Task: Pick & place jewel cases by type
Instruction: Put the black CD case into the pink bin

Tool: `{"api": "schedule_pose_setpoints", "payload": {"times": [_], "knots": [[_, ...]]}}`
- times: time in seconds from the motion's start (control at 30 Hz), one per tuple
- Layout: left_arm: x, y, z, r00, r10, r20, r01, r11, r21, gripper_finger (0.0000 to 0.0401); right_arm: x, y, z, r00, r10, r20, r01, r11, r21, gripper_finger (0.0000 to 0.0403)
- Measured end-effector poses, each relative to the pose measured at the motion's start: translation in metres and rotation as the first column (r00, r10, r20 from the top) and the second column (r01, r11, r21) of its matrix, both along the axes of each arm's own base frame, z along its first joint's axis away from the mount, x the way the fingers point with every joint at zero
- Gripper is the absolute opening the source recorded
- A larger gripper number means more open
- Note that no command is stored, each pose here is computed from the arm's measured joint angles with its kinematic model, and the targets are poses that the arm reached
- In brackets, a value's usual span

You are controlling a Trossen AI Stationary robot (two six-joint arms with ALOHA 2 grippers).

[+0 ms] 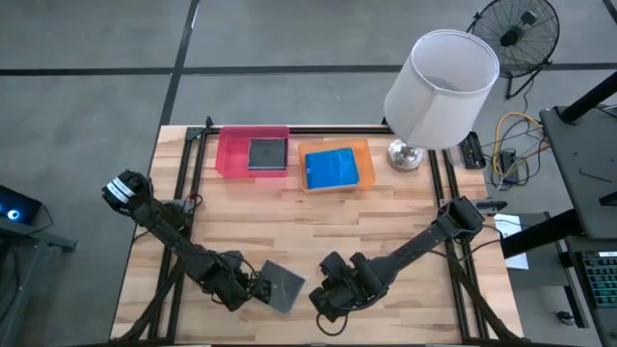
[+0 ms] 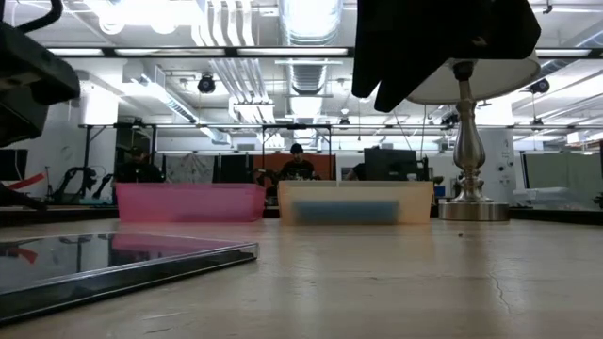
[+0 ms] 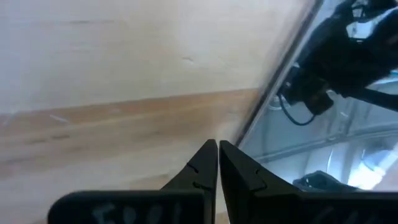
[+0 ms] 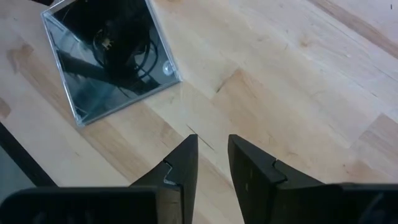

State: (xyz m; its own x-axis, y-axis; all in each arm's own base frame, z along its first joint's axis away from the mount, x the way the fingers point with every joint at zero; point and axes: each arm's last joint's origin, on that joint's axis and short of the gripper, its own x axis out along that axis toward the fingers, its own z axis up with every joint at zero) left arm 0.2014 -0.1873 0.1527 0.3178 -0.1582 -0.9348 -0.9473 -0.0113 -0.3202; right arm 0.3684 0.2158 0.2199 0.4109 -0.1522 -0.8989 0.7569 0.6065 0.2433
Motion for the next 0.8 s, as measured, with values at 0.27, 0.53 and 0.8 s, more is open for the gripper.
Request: {"api": "schedule_pose_setpoints", "payload": {"times": [0.27, 0.53, 0.8], "knots": [[0.007, -0.007, 0.008, 0.998, 0.011, 0.060, -0.008, 0.999, -0.052, 0.0000, -0.001, 0.000, 0.000, 1.000, 0.008, -0.008, -0.008, 1.000, -0.007, 0.0093], [0.022, -0.021, 0.003, 0.996, 0.006, 0.087, 0.001, 0.997, -0.072, 0.0000, -0.002, -0.001, 0.000, 1.000, 0.016, -0.019, -0.016, 1.000, -0.016, 0.0093], [0.044, -0.041, 0.009, 0.995, -0.032, 0.096, 0.032, 0.999, 0.003, 0.0000, -0.002, 0.000, 0.000, 0.999, 0.040, -0.023, -0.041, 0.999, -0.024, 0.0095]]}}
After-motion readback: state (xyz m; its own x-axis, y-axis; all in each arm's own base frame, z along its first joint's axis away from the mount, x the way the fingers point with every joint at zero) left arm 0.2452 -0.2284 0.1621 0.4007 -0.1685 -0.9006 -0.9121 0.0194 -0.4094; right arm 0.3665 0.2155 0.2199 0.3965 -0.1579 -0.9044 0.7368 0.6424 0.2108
